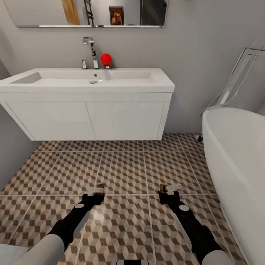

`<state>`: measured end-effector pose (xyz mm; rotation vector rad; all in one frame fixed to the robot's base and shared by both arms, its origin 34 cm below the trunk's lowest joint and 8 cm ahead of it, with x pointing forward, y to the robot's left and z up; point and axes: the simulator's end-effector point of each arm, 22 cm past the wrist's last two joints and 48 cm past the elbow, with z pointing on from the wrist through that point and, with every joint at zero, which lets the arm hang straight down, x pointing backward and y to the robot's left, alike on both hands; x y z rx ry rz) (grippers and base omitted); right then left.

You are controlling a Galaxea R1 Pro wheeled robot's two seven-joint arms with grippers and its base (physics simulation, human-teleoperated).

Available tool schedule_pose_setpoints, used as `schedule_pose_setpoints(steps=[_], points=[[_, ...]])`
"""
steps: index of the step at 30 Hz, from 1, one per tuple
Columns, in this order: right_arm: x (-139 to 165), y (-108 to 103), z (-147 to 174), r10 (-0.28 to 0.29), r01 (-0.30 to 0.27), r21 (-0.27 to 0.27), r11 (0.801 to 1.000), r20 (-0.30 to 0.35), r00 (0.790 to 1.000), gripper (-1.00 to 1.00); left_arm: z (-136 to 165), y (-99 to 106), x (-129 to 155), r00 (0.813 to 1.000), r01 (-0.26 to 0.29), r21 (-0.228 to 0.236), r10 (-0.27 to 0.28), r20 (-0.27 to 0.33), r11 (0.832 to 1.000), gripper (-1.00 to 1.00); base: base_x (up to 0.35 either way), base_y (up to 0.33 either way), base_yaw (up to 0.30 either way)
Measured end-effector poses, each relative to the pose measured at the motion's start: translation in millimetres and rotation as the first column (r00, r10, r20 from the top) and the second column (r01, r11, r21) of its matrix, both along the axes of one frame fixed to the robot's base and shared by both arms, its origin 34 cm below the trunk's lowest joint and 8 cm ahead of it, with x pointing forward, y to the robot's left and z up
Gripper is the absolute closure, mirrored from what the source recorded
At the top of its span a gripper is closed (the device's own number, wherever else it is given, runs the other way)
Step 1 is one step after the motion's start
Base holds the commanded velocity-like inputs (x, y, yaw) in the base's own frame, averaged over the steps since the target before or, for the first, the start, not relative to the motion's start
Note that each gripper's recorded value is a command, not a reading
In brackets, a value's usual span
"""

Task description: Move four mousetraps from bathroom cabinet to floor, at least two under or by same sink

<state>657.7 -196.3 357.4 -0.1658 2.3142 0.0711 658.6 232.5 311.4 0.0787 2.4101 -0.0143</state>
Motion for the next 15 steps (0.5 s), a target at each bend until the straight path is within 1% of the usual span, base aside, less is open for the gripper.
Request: schedule_pose_setpoints(steps=[4,10,11,13,15], points=[[-0.1,0.7,-0.3,0.002,-0.002,0.001,1.000,0.000,1.000,1.00,5.1,-13.5,3.9,0.999,0.041,-0.027,-0.040,0.015,0.999,1.00,0.000,0.000,0.000],[1.2,1.6,1.2,0.004,-0.004,0.004,1.000,0.007,1.000,1.00,6.0,-17.0,4.3,0.999,0.050,-0.035,-0.050,0.015,0.998,1.00,0.000,0.000,0.000],[3.1,3.4,3.1,0.004,-0.004,0.006,1.000,0.011,1.000,1.00,5.6,-17.7,3.9,0.999,0.049,-0.037,-0.049,0.012,0.998,1.00,0.000,0.000,0.000],[13.2,13.2,12.1,0.006,-0.006,0.018,1.000,0.029,1.000,1.00,4.4,-27.8,1.8,0.999,0.049,-0.050,-0.049,0.001,0.998,1.00,0.000,0.000,0.000],[31.8,21.9,27.5,0.012,-0.014,0.023,1.000,0.062,0.998,1.00,-1.0,-36.2,-5.3,0.998,0.052,-0.059,-0.054,-0.042,0.997,1.00,0.000,0.000,0.000]])
